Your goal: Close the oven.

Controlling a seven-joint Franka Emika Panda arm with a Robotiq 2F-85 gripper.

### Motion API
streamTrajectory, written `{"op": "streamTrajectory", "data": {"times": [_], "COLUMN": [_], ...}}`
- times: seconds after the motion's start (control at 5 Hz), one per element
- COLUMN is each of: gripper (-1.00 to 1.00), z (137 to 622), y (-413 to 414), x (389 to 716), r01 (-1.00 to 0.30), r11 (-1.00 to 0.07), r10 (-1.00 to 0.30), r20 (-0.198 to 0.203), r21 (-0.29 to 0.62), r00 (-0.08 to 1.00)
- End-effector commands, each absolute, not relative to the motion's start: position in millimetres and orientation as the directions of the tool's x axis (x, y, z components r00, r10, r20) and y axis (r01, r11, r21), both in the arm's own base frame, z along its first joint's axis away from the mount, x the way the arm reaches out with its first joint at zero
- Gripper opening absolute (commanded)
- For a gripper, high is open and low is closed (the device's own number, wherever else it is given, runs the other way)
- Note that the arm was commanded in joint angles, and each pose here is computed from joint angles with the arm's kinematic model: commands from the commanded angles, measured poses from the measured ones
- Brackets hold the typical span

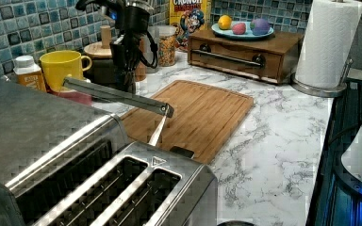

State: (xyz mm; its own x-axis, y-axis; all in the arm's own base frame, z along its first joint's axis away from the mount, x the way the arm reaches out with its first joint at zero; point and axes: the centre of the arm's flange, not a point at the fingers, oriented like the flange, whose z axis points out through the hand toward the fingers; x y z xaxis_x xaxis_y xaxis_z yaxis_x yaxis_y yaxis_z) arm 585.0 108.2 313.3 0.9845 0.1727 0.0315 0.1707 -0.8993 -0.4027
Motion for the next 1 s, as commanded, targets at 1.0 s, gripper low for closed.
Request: {"op": "streamTrajectory", "data": {"times": [1.0], "gripper": [-1.0], "z": [513], "y": [364], "x": [547], "r01": [0.191], "r11": [-0.98], "r10": [0.196], "r20": [0.355], "r21": [0.048], "r00": [0.914]}}
